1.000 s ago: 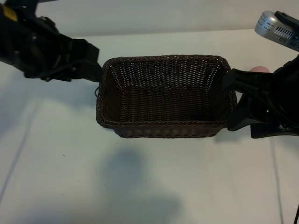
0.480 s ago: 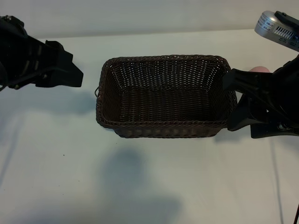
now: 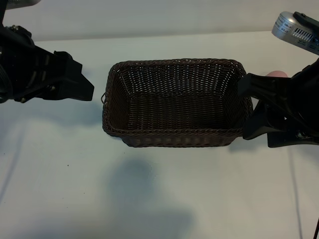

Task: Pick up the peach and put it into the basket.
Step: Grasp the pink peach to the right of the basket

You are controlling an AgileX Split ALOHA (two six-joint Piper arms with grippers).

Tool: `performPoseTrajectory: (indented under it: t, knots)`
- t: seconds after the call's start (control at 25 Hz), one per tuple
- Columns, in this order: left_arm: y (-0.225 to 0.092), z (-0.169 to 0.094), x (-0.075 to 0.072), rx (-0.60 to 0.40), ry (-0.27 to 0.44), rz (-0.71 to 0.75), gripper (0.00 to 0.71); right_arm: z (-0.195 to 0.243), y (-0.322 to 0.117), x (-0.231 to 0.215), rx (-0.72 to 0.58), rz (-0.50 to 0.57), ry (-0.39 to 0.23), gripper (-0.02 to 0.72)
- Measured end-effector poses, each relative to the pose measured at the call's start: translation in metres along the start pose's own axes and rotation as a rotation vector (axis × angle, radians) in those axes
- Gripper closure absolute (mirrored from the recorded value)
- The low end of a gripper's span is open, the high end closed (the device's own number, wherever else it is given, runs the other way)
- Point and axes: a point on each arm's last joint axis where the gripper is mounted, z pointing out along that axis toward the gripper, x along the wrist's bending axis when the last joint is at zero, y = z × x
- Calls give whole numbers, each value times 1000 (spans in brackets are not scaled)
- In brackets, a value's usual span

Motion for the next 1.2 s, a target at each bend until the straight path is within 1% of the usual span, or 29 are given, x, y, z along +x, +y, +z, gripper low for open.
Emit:
performPoseTrajectory:
  t: [0.2,0.56,0.64,0.84,1.08,1.2]
  knots:
    - [-1,0,-5,7,-55,-10,168,0,0,0,0,0,0,310]
    - [-2,1,-5,17,-54,-11,174,0,0,0,0,0,0,310]
    - [-5,4,-3,31,-53,-22,174,0,0,0,0,0,0,310]
    - [-18,22,4,94,-57,-68,175,0,0,0,0,0,0,310]
    - [-26,33,6,113,-87,-102,175,0,0,0,0,0,0,310]
    - [-30,39,6,129,-89,-103,175,0,0,0,0,0,0,310]
